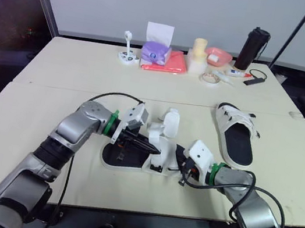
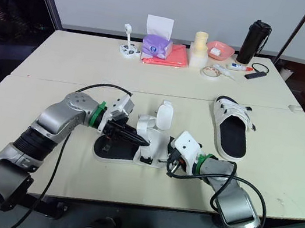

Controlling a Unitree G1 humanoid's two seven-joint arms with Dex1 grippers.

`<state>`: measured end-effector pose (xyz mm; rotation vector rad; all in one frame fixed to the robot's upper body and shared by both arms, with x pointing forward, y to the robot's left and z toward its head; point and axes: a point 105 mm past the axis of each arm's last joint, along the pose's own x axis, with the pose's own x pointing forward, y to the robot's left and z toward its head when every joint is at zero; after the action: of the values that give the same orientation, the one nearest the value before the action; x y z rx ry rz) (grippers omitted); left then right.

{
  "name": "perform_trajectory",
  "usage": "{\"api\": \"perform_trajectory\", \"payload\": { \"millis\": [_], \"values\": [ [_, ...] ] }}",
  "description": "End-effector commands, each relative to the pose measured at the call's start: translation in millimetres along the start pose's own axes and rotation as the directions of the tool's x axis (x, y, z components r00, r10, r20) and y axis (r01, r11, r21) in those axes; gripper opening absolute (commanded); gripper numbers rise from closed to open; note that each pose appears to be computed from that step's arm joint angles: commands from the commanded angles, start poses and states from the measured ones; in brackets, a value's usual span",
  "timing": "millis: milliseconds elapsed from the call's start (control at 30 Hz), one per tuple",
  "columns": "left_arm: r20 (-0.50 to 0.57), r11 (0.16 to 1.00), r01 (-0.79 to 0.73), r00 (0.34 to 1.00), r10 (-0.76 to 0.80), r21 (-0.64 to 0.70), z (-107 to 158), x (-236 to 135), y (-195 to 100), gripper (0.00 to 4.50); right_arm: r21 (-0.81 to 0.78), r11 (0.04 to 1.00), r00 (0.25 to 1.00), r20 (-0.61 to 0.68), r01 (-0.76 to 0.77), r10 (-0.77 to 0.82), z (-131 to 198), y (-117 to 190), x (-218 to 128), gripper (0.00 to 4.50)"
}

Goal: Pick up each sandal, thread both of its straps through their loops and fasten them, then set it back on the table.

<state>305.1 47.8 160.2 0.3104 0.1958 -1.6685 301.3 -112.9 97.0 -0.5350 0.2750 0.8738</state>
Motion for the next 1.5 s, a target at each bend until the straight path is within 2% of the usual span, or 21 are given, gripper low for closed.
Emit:
{"api": "perform_trajectory", "payload": {
  "millis": [33, 367, 667, 767, 933, 1100, 1367, 1500],
  "values": [
    [-0.034, 0.997, 0.021, 0.999, -0.019, 0.078, 9.7, 1.8, -1.8, 0.06, 0.017, 0.999, 0.999, -0.009, -0.049, 0.049, -3.5, 13.1, 5.8, 0.0],
    [-0.087, 0.979, 0.074, 0.995, -0.058, 0.192, 11.9, 18.8, -7.0, 0.06, 0.017, 0.999, 0.999, -0.009, -0.047, 0.047, -3.0, 13.0, 6.4, 0.0],
    [-0.167, 0.921, 0.082, 0.986, -0.019, 0.381, 16.4, 27.2, -2.3, 0.06, 0.017, 0.999, 0.999, -0.009, -0.046, 0.046, -3.8, 13.1, 6.3, 0.0],
    [-0.167, 0.921, 0.118, 0.984, -0.059, 0.371, 18.4, 28.2, -9.4, 0.06, 0.018, 0.999, 0.999, -0.01, -0.044, 0.045, -4.1, 13.1, 6.3, 0.0],
    [-0.131, 0.947, 0.168, 0.982, -0.136, 0.274, 21.4, 25.5, -23.9, 0.06, 0.02, 0.999, 0.999, -0.012, -0.043, 0.043, -4.8, 13.1, 6.5, 0.0],
    [-0.152, 0.958, 0.18, 0.977, -0.149, 0.222, 14.0, 19.3, -29.7, 0.06, 0.021, 0.999, 0.999, -0.012, -0.045, 0.045, -4.7, 13.4, 7.0, 0.0],
    [-0.17, 0.955, 0.125, 0.982, -0.08, 0.269, 1.2, 22.3, -23.6, 0.06, 0.02, 0.999, 0.999, -0.01, -0.051, 0.051, -4.0, 14.3, 8.7, 0.0],
    [-0.144, 0.952, 0.068, 0.989, -0.025, 0.3, -2.0, 26.9, -16.6, 0.06, 0.019, 0.998, 0.999, -0.01, -0.052, 0.052, -3.8, 14.2, 9.0, 0.0]
  ]
}}
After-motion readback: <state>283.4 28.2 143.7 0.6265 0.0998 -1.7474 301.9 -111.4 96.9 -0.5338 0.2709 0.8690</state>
